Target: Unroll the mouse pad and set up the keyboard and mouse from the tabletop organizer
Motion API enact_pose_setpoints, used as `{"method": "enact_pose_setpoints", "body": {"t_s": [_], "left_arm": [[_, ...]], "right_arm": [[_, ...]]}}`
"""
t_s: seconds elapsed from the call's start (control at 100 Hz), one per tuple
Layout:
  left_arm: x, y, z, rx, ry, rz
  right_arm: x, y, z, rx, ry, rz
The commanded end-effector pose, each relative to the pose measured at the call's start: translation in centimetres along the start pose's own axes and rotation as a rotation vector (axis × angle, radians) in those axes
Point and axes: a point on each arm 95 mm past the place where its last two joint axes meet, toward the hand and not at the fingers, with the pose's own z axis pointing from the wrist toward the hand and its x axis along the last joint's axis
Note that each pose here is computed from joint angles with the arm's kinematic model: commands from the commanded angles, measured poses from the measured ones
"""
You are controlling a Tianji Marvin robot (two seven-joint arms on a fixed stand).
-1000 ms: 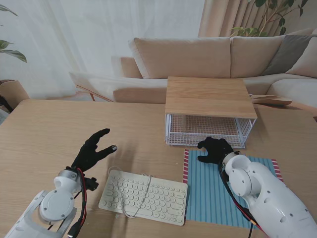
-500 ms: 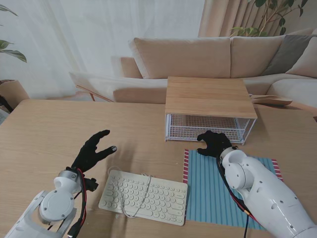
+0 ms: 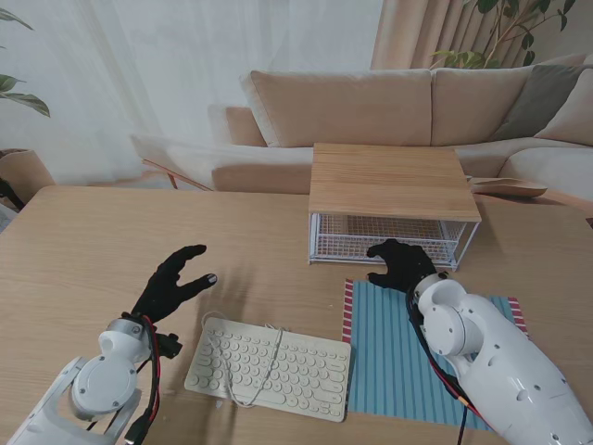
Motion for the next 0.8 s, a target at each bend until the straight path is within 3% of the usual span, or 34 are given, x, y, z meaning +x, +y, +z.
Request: {"method": "enact_pose_setpoints", "body": {"t_s": [0.0,0.27,0.67,0.79], "left_arm": [[0.1,0.3,-0.1,-0.019,0.004,-0.001],[0.2,0.6,-0.3,-0.034,0.014,0.0],[0.1,0.9,-0.3,-0.04,0.025,0.004],[0.0,1.0,-0.3,-0.044,0.03,0.003]], "right_arm": [[1.0,-0.5,-0.6,0.01,0.031,0.013],[2.5,-0.6,-3.5,-0.045,0.094,0.067],[5.2,-1.3,-6.8,-0.068,0.229,0.46],[5.8,-1.5,-7.3,-0.075,0.255,0.535]]}}
